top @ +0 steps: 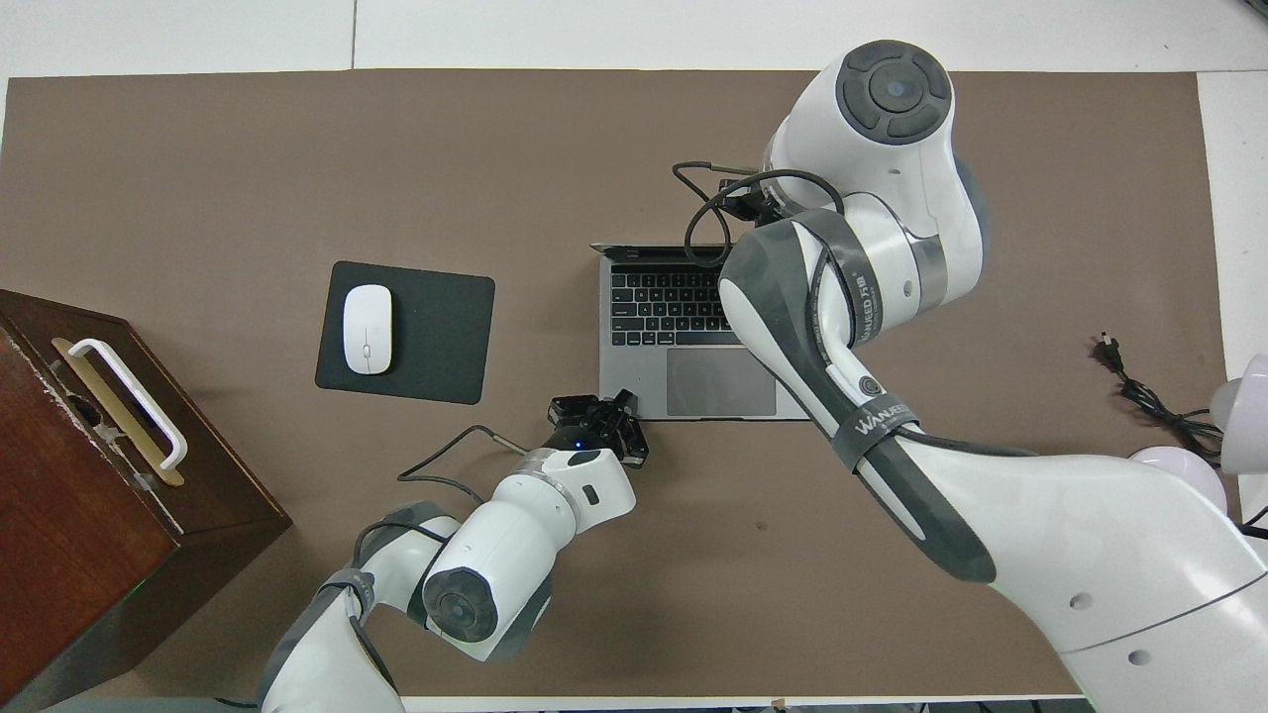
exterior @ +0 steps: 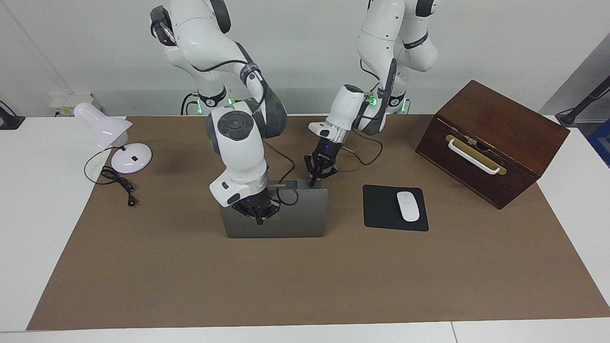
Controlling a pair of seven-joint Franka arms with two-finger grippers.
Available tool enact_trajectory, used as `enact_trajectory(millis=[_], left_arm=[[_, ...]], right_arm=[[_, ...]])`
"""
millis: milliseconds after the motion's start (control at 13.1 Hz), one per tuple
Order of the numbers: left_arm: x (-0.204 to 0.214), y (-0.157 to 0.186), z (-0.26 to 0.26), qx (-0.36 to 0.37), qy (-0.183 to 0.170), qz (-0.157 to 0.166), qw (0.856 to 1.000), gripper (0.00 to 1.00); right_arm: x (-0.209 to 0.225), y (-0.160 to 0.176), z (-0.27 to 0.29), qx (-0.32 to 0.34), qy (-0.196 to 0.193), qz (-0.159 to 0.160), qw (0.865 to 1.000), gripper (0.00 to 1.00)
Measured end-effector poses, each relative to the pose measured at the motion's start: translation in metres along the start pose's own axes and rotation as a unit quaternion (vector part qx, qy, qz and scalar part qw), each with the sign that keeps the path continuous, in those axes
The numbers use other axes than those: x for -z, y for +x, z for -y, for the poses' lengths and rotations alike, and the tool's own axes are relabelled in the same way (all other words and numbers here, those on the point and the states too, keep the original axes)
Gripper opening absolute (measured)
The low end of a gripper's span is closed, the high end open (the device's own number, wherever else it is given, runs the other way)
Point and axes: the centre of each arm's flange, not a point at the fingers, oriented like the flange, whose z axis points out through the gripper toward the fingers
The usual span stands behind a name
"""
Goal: Close laptop with both arms
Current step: 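Push the laptop lid down with the right gripper toward the keyboard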
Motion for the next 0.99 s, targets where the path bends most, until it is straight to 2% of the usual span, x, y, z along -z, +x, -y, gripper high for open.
enact_trajectory(millis=[687, 993], left_arm=[[-0.001, 0.001, 0.010, -0.007, 0.007, -0.001, 1.000, 0.01], [-0.001, 0.002, 0.015, -0.009, 0.010, -0.002, 1.000, 0.01]], right_arm=[[-0.032, -0.050, -0.012, -0.005, -0.008, 0.076, 0.997, 0.01], [-0.041, -0.058, -0.021, -0.004, -0.013, 0.087, 0.996, 0.01]])
